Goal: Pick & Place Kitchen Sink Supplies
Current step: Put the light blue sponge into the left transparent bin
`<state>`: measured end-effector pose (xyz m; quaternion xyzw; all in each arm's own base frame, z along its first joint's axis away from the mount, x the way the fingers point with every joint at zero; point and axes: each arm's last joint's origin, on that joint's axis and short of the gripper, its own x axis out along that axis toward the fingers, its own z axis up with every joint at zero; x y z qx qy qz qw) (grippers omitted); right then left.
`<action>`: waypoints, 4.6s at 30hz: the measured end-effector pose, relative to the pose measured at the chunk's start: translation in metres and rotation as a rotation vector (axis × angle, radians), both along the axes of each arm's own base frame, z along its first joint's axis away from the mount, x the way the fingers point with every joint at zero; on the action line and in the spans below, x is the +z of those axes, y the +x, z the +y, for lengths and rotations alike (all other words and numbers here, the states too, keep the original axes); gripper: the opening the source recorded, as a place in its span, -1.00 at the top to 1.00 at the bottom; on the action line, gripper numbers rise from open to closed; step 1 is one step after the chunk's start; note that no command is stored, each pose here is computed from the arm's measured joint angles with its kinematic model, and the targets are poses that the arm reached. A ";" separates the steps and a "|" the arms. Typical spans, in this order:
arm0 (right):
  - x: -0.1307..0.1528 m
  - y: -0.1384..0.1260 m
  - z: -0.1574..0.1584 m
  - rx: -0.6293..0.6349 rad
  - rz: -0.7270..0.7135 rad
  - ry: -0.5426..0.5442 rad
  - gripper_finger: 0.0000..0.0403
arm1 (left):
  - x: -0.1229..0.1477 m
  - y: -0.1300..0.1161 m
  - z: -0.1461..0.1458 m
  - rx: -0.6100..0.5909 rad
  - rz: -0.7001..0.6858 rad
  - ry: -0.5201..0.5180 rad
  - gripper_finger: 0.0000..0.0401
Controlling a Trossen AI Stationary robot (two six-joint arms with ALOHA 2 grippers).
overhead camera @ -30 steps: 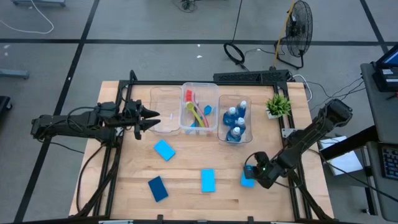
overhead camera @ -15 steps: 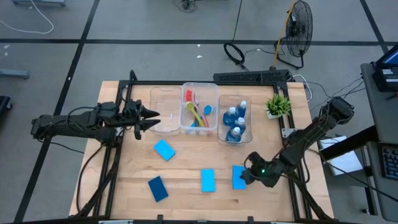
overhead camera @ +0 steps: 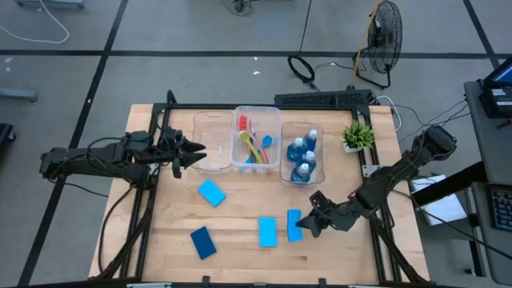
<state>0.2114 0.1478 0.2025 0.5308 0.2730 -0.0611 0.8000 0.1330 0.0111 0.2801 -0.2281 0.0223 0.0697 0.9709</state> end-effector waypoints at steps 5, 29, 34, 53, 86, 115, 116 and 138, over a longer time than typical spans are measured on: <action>0.006 0.009 -0.008 0.006 -0.075 -0.043 1.00 | 0.000 0.000 0.000 0.004 -0.007 -0.051 0.07; 0.066 0.064 -0.080 0.025 -0.463 -0.356 1.00 | -0.008 0.067 -0.017 -0.107 -0.127 -0.152 0.07; 0.077 0.071 -0.096 -0.006 -0.423 -0.472 1.00 | -0.010 0.078 -0.020 -0.123 -0.173 -0.152 0.07; 0.106 0.083 -0.135 -0.301 -0.286 -0.812 1.00 | 0.001 0.124 -0.017 0.060 -0.212 0.101 0.07; 0.103 0.081 -0.137 -0.354 -0.209 -0.900 1.00 | 0.007 0.197 -0.012 0.208 0.058 0.234 0.07; 0.100 0.081 -0.134 -0.254 -0.231 -0.843 0.67 | 0.003 0.193 -0.009 0.171 0.115 0.164 0.96; 0.100 0.081 -0.133 -0.246 -0.235 -0.840 0.62 | 0.003 0.192 -0.008 0.177 0.123 0.166 0.96; 0.131 0.053 -0.130 -0.119 -0.360 -0.880 -0.14 | 0.026 0.092 0.002 0.586 0.468 0.064 0.96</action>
